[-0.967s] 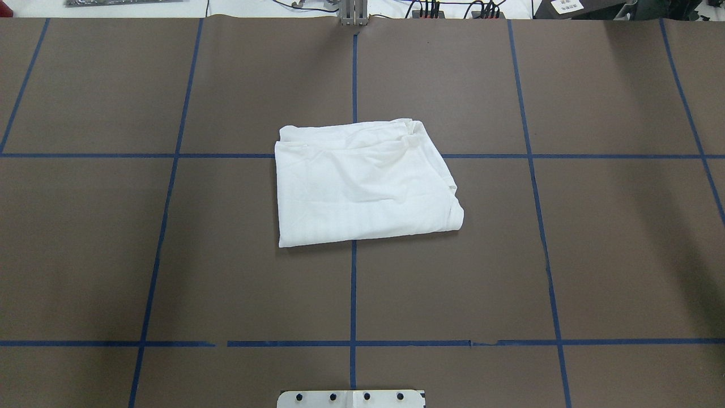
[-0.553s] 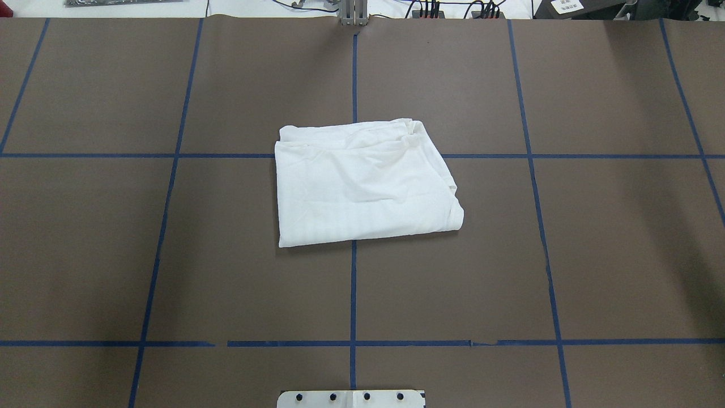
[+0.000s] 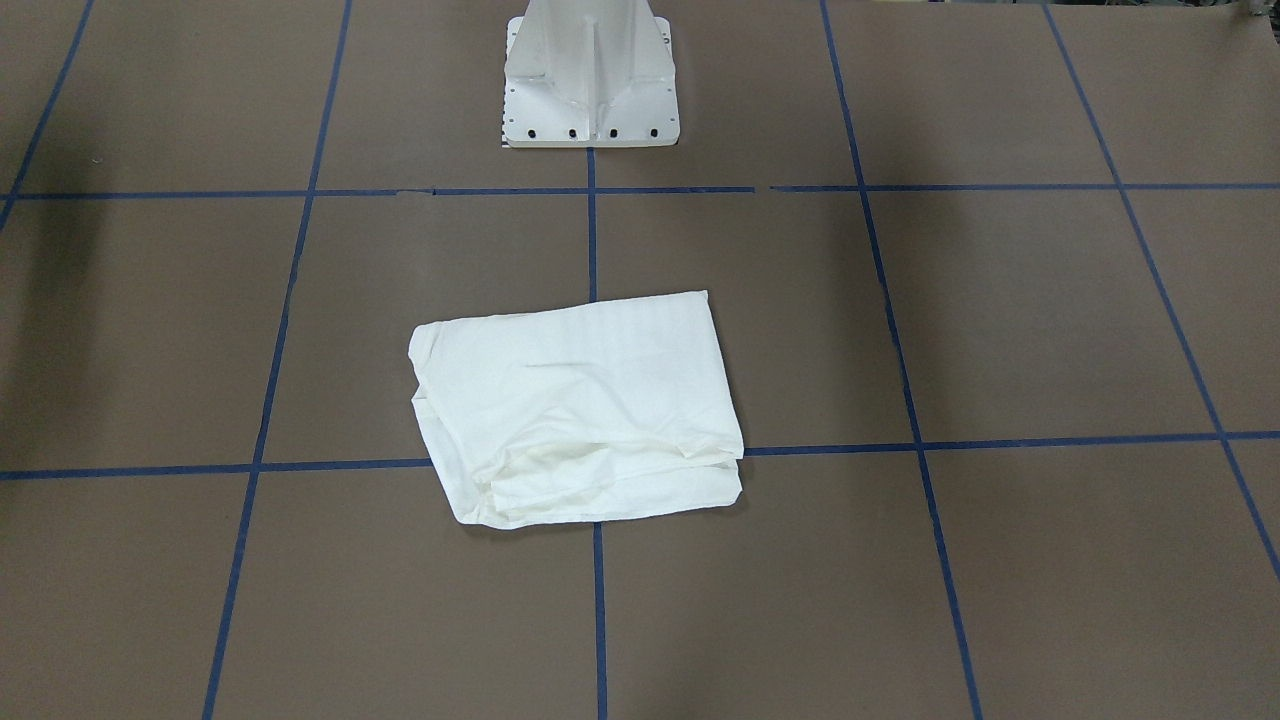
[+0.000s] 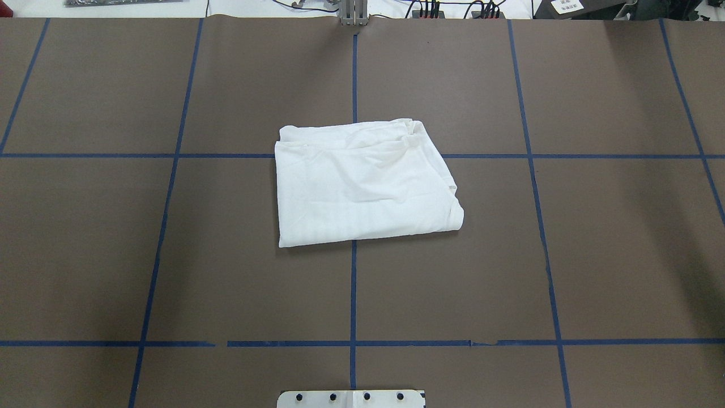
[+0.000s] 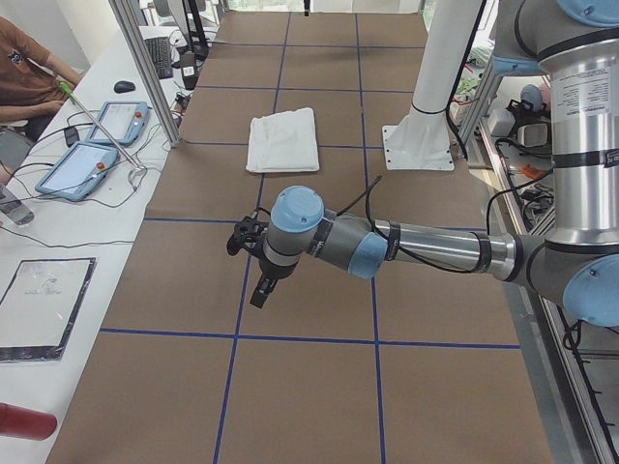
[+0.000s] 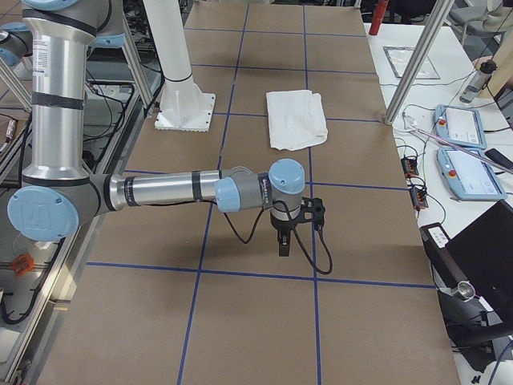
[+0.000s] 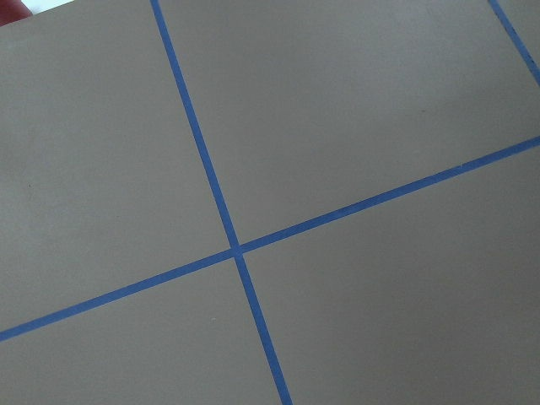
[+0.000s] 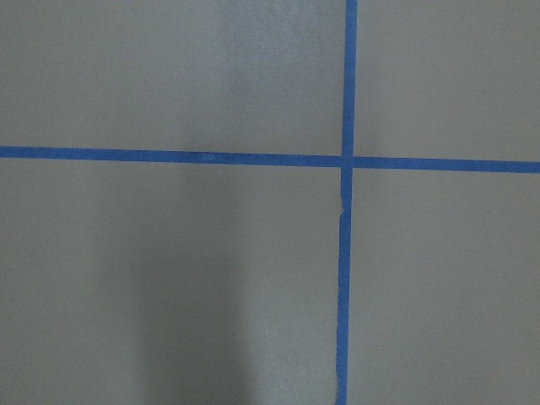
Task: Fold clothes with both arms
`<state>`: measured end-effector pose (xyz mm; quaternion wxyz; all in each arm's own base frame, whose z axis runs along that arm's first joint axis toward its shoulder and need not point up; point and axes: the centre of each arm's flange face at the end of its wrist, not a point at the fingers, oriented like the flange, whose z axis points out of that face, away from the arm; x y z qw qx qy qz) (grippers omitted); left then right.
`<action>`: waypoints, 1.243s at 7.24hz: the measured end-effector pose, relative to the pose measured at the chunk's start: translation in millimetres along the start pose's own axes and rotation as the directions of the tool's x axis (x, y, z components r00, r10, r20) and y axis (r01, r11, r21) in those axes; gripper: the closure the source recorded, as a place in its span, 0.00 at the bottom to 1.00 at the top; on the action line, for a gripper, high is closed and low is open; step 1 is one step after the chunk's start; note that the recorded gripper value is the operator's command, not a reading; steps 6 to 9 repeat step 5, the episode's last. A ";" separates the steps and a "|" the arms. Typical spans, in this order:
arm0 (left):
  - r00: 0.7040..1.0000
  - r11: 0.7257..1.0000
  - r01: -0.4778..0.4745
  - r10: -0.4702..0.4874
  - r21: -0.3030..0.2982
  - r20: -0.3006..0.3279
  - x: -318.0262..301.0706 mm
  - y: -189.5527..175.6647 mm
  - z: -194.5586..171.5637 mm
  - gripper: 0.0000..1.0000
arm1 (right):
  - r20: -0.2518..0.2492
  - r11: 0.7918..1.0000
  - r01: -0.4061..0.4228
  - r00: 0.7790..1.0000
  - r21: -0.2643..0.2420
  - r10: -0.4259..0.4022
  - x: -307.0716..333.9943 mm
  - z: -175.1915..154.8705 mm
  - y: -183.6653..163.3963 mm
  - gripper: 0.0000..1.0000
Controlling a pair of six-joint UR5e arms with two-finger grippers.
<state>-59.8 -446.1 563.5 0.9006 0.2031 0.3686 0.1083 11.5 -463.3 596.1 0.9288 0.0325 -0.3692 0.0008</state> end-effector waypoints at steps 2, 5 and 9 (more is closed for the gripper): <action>1.000 1.000 -0.017 0.017 0.018 0.002 1.0 -1.6 -1.1 0.00 | 0.004 1.000 0.021 1.000 0.023 -0.021 -1.8 -1.8 -1.5 0.00; 1.000 0.999 -0.028 0.028 0.031 0.005 0.3 -2.0 -0.7 0.00 | 0.011 0.998 0.037 0.999 0.040 -0.038 -5.6 -5.2 -2.8 0.00; 1.000 0.999 -0.028 0.028 0.031 0.005 0.3 -2.0 -0.7 0.00 | 0.011 0.998 0.037 0.999 0.040 -0.038 -5.6 -5.2 -2.8 0.00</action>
